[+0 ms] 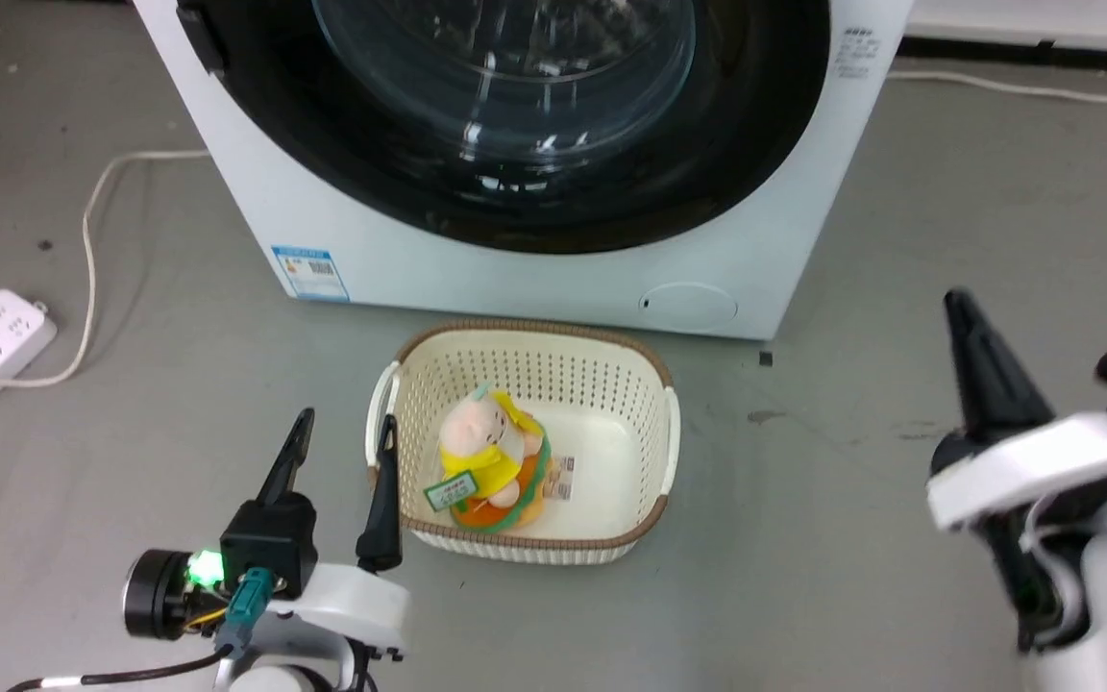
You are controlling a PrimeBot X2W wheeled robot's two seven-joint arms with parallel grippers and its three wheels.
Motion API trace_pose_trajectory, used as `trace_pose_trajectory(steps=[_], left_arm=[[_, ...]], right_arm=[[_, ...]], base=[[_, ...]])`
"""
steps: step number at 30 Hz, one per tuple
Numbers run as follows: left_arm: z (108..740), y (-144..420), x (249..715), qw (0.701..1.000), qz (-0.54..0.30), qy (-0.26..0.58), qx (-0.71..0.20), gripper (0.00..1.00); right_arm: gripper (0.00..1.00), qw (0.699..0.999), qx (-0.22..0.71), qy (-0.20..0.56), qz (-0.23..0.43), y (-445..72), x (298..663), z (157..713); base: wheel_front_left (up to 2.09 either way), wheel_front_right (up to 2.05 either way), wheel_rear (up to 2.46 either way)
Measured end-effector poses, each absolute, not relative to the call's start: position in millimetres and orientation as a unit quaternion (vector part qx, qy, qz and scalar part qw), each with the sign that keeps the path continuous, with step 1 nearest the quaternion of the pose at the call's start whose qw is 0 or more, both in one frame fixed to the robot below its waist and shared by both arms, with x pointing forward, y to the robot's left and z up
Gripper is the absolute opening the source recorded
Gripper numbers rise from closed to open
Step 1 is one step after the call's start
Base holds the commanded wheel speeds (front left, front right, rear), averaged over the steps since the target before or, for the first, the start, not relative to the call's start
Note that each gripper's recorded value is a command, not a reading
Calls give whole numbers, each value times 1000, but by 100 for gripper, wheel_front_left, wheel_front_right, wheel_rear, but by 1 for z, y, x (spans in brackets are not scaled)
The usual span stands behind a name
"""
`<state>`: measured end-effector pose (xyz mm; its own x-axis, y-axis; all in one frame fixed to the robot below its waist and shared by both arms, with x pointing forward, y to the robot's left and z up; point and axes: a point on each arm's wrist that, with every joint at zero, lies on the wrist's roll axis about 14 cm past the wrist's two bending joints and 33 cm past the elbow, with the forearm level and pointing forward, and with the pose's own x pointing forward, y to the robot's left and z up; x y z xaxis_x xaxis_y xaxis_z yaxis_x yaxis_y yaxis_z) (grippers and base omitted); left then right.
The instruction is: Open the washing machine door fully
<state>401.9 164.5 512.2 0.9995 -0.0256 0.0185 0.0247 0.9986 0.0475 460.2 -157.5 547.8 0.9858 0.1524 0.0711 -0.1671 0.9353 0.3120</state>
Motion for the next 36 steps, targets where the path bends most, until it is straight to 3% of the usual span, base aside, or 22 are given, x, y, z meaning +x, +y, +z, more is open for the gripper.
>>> trace_pose_trajectory(steps=[17, 36], left_arm=[[493, 168, 420, 1000, -2, 4, 20, 100], [476, 177, 427, 1000, 22, 12, 17, 100]], right_arm=[[0, 954, 293, 16, 62, -164, 554, 542], [0, 877, 462, 110, 78, -145, 664, 535]], base=[[0, 0, 0], [0, 0, 0]])
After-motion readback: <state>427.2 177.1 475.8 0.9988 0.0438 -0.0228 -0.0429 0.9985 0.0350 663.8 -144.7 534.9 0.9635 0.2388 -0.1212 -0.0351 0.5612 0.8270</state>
